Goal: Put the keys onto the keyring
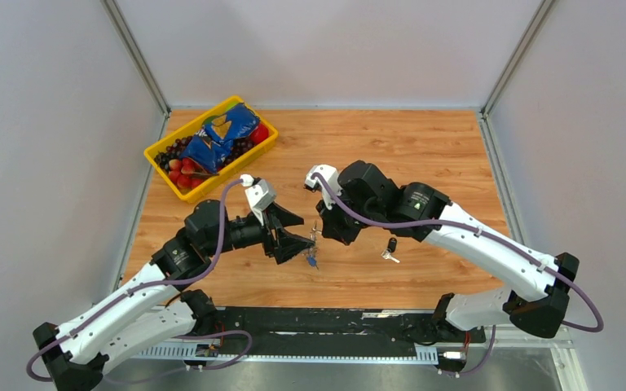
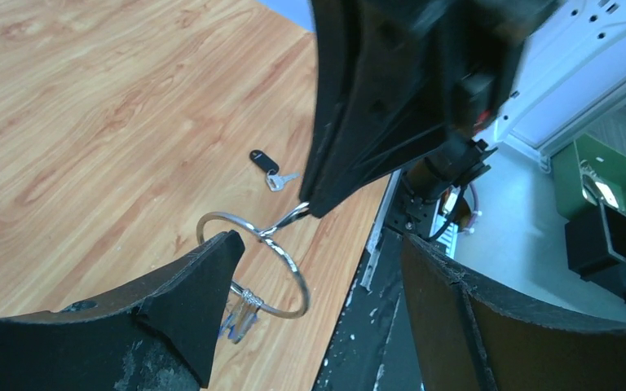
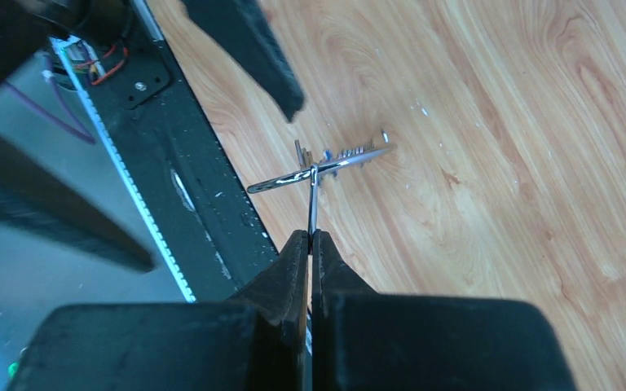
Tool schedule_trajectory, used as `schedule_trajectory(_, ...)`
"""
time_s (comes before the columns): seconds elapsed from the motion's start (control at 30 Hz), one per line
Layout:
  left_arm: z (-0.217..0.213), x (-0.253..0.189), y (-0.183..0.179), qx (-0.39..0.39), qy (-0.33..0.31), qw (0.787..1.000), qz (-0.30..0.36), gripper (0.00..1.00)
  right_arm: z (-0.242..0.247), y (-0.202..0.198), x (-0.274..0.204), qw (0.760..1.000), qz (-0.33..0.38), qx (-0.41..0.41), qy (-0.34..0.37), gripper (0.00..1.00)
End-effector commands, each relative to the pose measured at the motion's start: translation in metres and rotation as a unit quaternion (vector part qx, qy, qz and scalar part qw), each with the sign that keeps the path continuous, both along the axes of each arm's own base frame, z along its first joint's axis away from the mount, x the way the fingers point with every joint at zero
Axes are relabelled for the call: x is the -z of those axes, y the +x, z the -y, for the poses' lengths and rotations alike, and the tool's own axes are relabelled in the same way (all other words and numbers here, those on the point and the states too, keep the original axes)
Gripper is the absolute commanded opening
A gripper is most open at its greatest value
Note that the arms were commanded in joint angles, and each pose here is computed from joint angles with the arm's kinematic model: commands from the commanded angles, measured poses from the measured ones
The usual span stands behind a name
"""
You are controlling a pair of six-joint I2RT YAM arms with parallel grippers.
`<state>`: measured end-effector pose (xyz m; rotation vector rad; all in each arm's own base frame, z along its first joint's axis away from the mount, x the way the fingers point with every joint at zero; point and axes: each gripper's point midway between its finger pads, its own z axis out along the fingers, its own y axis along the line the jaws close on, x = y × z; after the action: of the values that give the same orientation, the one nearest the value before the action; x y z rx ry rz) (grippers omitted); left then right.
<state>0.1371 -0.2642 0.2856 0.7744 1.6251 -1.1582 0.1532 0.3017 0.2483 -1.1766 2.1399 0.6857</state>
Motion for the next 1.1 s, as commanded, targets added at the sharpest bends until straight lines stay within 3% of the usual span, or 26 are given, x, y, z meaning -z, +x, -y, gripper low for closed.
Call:
schedule_trajectory(0.0, 0.01, -0.001, 0.004, 0.016, -0.011, 0.999, 0.035, 0.82, 0.0, -0.013, -0.035, 0.999, -0.021, -0.006, 0.038, 0.0)
schedule_trajectory(0.6, 0.003, 0.0, 0.027, -0.041, -0.009, 0.995, 0.091, 0.83, -0.018, -0.015, -0.058, 0.996, -0.058, 0.005, 0.065, 0.0)
schedule_trajectory(1.07, -0.005, 0.002, 0.02, -0.045, -0.031, 0.986, 0.16, 0.74, -0.021, -0.007, -0.081, 0.993, -0.086, 0.043, 0.065, 0.0)
